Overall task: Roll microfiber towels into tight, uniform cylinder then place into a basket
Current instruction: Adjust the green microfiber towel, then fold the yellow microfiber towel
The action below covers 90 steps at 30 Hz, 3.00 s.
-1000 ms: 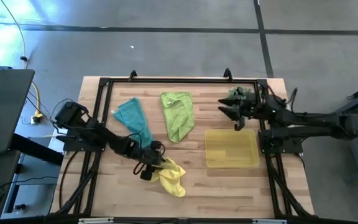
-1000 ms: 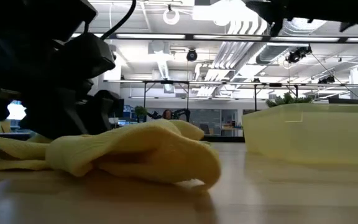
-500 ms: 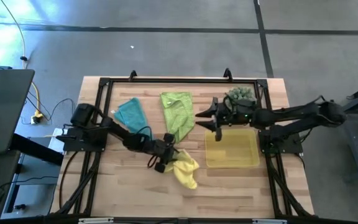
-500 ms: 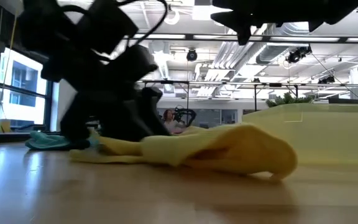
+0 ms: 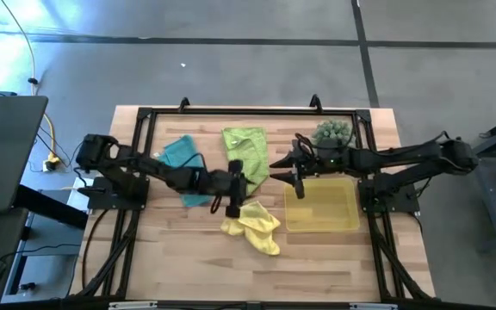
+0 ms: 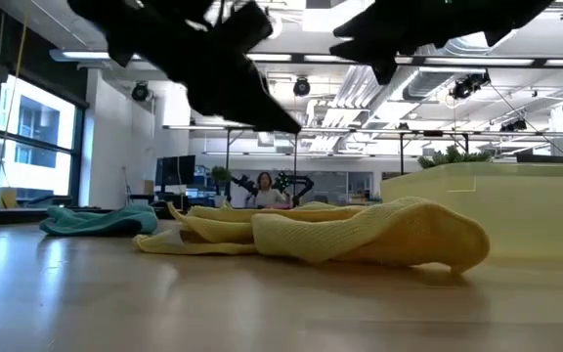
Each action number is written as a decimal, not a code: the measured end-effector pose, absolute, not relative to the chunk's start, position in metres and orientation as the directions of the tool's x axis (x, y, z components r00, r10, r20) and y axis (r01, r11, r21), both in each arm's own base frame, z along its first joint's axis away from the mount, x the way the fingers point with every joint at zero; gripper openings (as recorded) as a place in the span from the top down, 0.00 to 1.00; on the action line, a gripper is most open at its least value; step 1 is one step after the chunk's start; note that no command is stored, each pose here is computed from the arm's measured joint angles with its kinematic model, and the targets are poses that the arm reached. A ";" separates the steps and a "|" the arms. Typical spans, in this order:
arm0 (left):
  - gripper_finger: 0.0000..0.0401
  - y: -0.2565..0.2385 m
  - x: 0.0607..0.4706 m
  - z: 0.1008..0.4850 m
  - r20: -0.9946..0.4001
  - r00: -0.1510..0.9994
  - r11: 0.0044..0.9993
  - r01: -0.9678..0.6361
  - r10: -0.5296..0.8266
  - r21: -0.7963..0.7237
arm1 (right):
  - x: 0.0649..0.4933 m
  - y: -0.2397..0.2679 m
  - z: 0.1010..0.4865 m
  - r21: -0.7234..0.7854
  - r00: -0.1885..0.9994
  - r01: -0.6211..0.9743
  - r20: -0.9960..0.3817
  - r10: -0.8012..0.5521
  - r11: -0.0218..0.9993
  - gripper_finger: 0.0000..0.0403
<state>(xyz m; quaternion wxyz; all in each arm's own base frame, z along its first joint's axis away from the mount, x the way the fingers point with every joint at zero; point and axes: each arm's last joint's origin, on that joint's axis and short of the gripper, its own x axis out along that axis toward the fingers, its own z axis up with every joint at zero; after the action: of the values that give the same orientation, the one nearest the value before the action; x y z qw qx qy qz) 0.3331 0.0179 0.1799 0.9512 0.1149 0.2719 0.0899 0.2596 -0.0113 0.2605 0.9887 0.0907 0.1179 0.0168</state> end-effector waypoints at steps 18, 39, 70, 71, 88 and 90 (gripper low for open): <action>0.56 0.114 0.311 0.107 -0.773 0.526 0.901 -0.414 0.355 0.131 | 0.269 0.006 0.240 0.316 0.938 0.019 -0.335 0.093 0.948 0.63; 0.56 0.096 0.229 0.135 -0.936 -0.127 0.841 -0.411 0.329 0.351 | 0.286 0.011 0.199 0.353 0.869 0.085 -0.484 0.104 0.932 0.63; 0.56 0.059 0.233 0.230 -0.841 0.232 0.801 -0.502 0.488 0.327 | 0.287 0.025 0.221 0.663 0.692 0.364 -0.662 0.287 0.654 0.63; 0.56 0.057 0.234 0.232 -0.833 0.256 0.804 -0.501 0.490 0.319 | 0.291 0.027 0.232 0.642 0.695 0.344 -0.665 0.274 0.685 0.63; 0.56 0.005 0.252 0.238 -0.839 0.502 0.947 -0.317 0.211 0.048 | 0.319 0.068 0.234 0.397 0.639 0.255 -0.753 0.154 0.882 0.63; 0.56 -0.001 0.252 0.238 -0.839 0.507 0.955 -0.293 0.198 0.048 | 0.327 0.071 0.218 0.393 0.615 0.269 -0.773 0.158 0.879 0.63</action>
<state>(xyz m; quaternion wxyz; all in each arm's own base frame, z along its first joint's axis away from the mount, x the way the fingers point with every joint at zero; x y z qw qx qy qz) 0.2523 -0.0008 0.2383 0.8665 -0.0501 0.4759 0.1418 0.3275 0.0715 0.2179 0.8649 0.2436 0.4378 -0.0320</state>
